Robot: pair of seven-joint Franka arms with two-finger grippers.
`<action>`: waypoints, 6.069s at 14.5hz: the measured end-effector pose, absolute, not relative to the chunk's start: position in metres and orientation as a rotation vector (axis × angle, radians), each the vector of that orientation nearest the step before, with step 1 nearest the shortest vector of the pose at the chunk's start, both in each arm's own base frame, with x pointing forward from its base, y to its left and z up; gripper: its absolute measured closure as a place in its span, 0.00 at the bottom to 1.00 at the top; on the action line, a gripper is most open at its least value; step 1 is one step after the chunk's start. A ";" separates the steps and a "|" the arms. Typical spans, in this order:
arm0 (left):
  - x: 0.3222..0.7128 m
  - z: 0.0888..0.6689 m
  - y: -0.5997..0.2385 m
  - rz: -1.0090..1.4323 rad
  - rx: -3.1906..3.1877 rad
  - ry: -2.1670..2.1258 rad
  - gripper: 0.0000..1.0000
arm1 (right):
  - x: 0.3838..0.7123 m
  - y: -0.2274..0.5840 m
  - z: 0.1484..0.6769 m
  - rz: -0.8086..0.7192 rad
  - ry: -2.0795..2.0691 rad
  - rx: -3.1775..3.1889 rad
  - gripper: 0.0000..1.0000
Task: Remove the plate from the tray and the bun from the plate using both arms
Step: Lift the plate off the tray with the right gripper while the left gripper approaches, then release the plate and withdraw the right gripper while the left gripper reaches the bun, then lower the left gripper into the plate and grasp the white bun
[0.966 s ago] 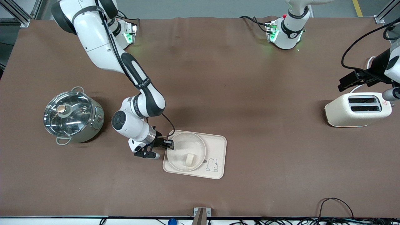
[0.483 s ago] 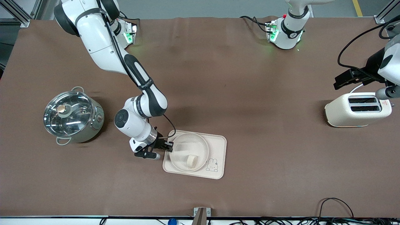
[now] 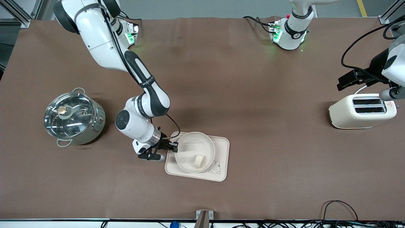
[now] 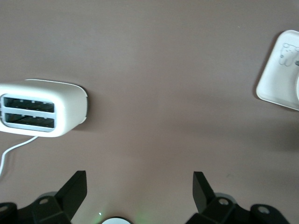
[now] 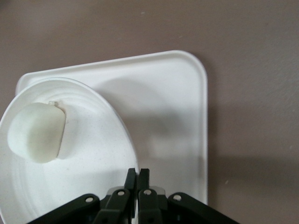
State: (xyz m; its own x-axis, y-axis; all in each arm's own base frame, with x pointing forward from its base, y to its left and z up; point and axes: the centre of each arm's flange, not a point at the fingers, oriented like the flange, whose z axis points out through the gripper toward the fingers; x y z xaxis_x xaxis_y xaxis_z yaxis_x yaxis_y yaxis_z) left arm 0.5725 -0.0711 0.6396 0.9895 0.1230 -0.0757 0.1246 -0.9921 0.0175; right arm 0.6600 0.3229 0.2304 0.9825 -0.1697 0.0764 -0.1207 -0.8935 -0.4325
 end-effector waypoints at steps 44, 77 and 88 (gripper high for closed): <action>0.419 0.311 -0.397 -0.068 3.269 0.019 0.00 | 0.623 -0.019 0.556 0.070 0.063 -3.030 0.00; 0.426 0.197 -0.425 -0.001 3.197 -0.141 0.26 | 0.542 -0.018 0.670 -0.059 0.006 -3.137 0.00; 0.422 0.197 -0.431 0.026 3.200 -0.186 0.90 | 0.542 -0.035 0.671 -0.084 0.051 -3.150 0.00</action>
State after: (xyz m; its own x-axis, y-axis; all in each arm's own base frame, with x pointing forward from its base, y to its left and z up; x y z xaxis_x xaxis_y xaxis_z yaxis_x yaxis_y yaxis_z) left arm 0.4219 -0.4307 0.1974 0.9932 -0.1159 0.0123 -0.1149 -0.9913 -0.0647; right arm 0.5424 -0.0347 0.6712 0.9981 -0.0318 0.0537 -0.0323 -0.9994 0.0090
